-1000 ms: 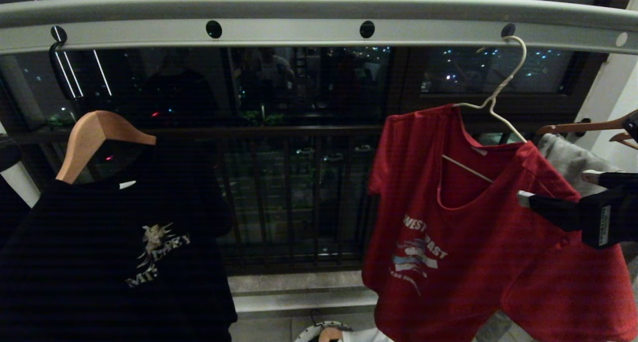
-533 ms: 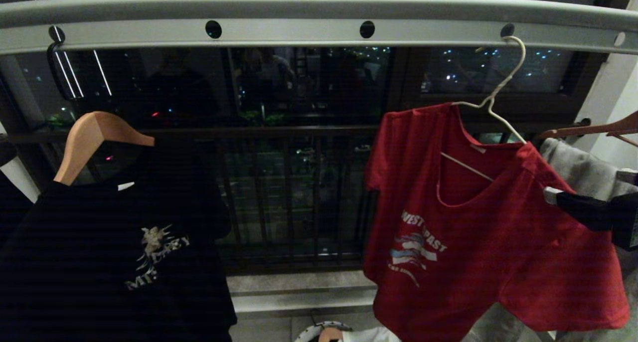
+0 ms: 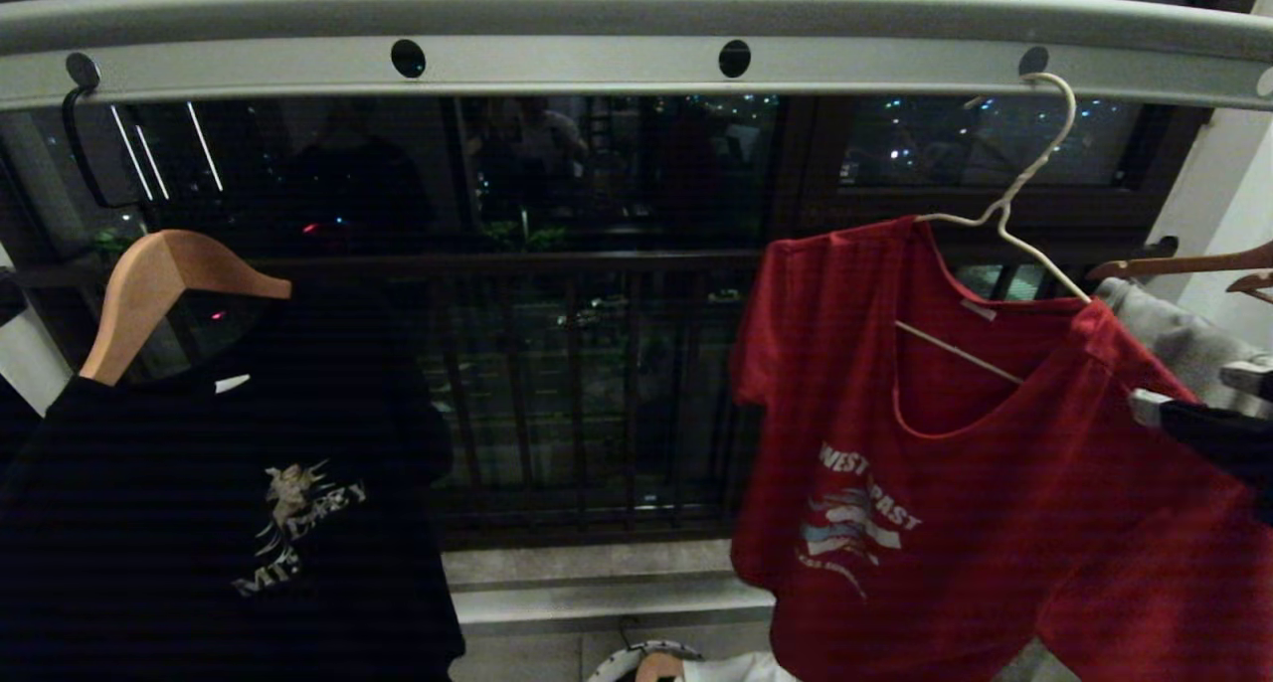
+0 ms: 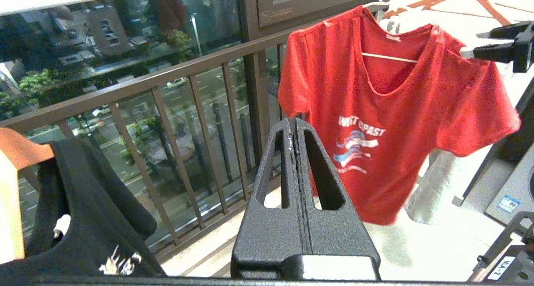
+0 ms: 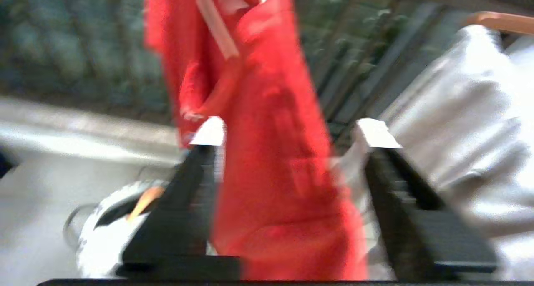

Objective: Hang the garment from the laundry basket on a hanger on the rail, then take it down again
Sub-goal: Take the clothes off the clothes rack

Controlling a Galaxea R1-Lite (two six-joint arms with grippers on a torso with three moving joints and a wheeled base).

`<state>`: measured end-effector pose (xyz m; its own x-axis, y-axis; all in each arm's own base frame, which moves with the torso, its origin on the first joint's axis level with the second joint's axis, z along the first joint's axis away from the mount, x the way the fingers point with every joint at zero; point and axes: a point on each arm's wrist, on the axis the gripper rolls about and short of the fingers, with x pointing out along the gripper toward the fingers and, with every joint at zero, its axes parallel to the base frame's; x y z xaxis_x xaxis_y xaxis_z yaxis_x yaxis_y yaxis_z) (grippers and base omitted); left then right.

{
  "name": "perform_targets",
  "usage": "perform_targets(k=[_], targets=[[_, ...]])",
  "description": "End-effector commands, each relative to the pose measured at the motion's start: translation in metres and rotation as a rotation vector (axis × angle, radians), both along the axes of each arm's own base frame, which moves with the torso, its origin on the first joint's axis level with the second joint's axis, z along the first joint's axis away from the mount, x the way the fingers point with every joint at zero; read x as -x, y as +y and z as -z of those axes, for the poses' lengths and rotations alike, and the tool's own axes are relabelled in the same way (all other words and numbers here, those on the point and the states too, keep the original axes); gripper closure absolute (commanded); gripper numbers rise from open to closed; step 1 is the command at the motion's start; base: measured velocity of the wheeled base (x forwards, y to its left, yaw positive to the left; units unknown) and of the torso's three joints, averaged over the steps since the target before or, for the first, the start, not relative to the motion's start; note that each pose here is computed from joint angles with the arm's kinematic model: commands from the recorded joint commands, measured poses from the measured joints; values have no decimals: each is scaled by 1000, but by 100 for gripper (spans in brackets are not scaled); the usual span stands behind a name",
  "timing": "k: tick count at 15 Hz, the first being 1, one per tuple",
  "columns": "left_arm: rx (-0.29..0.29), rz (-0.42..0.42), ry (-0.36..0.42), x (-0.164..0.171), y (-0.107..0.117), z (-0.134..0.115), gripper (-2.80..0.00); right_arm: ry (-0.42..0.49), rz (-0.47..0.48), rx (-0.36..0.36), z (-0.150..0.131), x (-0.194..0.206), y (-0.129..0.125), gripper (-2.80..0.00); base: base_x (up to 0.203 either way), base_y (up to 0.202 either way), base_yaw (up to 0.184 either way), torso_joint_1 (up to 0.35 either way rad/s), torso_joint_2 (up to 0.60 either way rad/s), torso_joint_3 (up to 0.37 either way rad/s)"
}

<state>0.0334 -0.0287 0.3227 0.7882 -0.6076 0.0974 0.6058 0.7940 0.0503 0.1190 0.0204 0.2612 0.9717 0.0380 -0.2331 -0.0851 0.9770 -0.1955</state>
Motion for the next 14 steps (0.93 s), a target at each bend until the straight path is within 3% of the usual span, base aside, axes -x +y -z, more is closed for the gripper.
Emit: perform_targets(k=[1, 5, 8, 14], targets=[[-2, -1, 2, 0, 0, 0, 0, 19, -69, 1, -3, -6, 9, 0, 0, 0, 0, 0, 0, 0], [-6, -1, 6, -2, -1, 1, 0, 37, -213, 4, -10, -21, 36, 0, 0, 0, 0, 0, 0, 0], [-5, -1, 5, -1, -1, 1, 0, 86, -222, 1, -3, -50, 51, 0, 0, 0, 0, 0, 0, 0], [-8, -1, 10, -2, -2, 1, 0, 91, -184, -11, 0, -102, 66, 0, 0, 0, 0, 0, 0, 0]])
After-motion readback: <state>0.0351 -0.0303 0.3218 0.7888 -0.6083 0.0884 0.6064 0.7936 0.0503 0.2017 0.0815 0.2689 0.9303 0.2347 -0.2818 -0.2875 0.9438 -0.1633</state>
